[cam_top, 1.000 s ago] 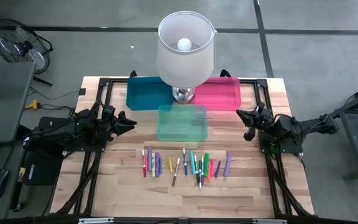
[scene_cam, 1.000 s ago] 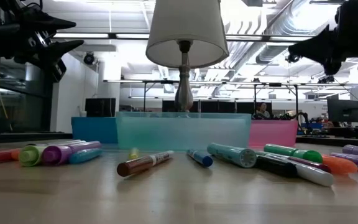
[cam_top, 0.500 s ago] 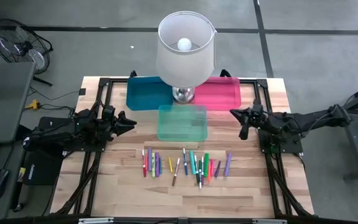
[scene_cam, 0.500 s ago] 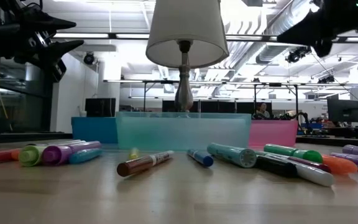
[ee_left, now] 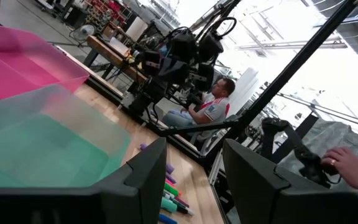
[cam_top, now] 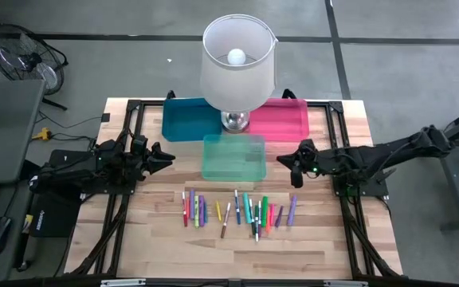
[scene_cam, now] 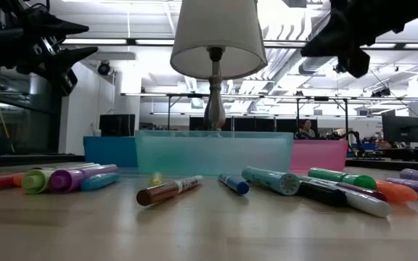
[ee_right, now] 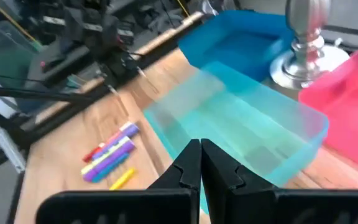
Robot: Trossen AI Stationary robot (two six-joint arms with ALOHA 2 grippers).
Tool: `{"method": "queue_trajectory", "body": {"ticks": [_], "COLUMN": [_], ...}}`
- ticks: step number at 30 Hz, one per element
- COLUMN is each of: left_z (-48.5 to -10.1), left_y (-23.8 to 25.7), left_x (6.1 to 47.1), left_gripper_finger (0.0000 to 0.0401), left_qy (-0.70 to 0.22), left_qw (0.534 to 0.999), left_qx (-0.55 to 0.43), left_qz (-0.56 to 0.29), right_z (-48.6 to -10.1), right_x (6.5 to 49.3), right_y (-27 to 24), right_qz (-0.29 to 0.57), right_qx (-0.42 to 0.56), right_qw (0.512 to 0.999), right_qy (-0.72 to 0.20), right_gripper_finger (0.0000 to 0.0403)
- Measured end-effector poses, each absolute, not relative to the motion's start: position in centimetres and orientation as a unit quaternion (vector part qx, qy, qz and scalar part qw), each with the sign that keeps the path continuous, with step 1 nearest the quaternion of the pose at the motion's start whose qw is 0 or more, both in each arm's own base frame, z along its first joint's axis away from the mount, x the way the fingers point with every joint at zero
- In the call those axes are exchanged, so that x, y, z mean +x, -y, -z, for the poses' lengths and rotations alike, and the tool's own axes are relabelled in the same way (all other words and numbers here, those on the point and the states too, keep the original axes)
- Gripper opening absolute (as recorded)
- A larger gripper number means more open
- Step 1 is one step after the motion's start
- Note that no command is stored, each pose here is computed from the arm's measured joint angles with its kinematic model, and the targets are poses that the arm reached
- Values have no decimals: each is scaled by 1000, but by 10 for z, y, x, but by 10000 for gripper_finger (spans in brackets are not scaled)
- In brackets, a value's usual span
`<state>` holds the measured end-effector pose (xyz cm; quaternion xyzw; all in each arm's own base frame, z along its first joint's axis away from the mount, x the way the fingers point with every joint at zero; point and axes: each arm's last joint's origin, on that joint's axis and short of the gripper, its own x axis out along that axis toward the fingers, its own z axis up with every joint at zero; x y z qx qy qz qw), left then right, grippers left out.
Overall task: Pick & Place Markers
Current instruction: Put the right violet highlighter pen into the red bin
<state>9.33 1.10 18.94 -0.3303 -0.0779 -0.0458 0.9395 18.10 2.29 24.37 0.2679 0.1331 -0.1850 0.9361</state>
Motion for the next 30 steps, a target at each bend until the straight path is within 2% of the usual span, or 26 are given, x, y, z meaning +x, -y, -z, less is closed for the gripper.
{"method": "queue_trajectory", "body": {"ticks": [7,13,17,23,30], "left_z": [-189,-189,-189,-189,-189], "left_y": [-11,-11,-11,-11,-11], "left_x": [93,93,93,93,93], "left_gripper_finger": [156,156,156,156,156], "left_qy": [78,77,77,77,77], "left_qw": [940,940,940,940,940], "left_qx": [-330,-330,-330,-330,-330], "left_qz": [46,48,47,47,47], "right_z": [-226,-204,-198,-214,-234], "right_x": [187,186,193,209,213], "right_y": [-26,-25,-29,-33,-35], "right_qz": [203,273,279,276,361], "right_qx": [349,452,502,488,450], "right_qw": [896,813,772,765,704], "right_qy": [-186,-244,-271,-316,-415], "right_gripper_finger": [0,0,0,0,0]}}
